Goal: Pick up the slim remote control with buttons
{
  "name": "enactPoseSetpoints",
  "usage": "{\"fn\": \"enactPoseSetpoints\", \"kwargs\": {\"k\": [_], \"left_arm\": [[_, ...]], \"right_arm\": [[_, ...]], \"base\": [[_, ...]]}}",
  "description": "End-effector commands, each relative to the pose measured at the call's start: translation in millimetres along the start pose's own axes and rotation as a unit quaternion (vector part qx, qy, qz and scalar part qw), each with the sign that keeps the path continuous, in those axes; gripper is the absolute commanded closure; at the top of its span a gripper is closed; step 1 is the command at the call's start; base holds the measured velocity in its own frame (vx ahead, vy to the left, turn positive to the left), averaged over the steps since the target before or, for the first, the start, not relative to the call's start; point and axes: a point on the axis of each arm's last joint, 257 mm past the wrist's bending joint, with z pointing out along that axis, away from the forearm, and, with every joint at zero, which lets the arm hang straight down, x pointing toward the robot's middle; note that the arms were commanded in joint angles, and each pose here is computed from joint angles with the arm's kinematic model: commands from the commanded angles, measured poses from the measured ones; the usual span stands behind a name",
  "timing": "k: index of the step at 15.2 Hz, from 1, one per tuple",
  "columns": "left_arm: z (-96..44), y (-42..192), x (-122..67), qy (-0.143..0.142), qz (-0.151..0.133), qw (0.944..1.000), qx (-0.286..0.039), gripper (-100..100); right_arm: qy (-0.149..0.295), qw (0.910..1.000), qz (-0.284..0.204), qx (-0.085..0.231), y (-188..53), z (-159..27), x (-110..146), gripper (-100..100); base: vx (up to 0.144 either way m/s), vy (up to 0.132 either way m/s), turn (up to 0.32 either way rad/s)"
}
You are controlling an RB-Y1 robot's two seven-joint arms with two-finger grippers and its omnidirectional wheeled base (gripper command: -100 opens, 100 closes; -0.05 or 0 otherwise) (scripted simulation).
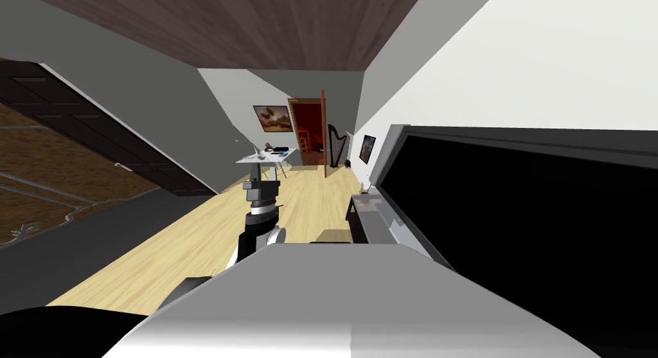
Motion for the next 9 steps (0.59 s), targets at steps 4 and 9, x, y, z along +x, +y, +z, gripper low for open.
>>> {"fn": "enactPoseSetpoints", "kwargs": {"k": [4, 9], "left_arm": [[0.0, 0, 0.0, 0.000, 0.000, 1.0000, 0.000, 0], [0.0, 0, 0.0, 0.000, 0.000, 1.0000, 0.000, 0]], "right_arm": [[0.007, 1.0000, 0.001, -0.001, 9, 13.2, 13, -100], [0.007, 1.0000, 0.004, 0.000, 15, 23.1, 18, -100]], "base": [[0.016, -0.026, 0.049], [-0.007, -0.035, 0.043]]}}
